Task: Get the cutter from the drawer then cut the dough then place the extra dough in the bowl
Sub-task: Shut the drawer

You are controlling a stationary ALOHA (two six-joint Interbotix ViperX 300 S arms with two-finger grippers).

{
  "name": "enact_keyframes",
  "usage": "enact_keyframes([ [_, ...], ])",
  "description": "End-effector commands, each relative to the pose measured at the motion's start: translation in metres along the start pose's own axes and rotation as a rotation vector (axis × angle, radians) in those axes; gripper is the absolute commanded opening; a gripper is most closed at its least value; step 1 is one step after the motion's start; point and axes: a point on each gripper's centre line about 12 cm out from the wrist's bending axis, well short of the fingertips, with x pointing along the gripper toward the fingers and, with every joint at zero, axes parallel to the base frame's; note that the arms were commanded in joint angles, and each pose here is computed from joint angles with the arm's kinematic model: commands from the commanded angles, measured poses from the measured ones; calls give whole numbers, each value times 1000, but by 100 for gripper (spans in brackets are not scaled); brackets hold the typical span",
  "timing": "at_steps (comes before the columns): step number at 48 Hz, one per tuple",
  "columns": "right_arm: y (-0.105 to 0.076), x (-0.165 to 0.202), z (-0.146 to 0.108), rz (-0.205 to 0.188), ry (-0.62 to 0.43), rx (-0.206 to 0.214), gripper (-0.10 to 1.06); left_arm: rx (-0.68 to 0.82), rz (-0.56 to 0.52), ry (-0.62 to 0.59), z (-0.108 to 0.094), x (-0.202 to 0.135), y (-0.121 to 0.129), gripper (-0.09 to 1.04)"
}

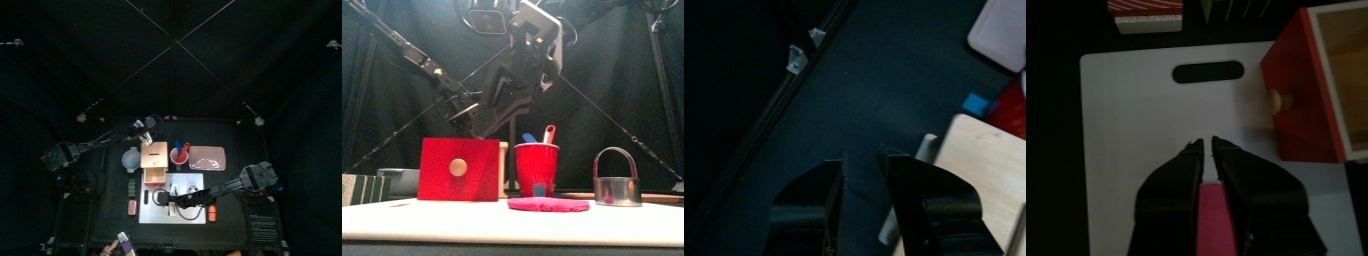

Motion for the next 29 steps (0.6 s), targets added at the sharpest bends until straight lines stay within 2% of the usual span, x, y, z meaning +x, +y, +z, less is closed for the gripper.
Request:
enact_keyframes([
  [1, 4, 0, 20, 19, -49, 12, 33, 53, 26, 24, 13, -2, 8, 63],
  [4, 4, 4, 21, 14, -49, 7, 33, 77, 17, 59, 10, 2, 7, 62],
  [9, -2, 13, 26, 2, -49, 24, 33, 89, -9, 80, 8, 4, 3, 62],
  [19, -29, 30, 25, -56, -24, 50, 33, 144, -87, 116, -1, 9, -6, 62],
  [29, -50, 37, 24, -89, -12, 71, 33, 163, -150, 112, -3, 15, -15, 62],
])
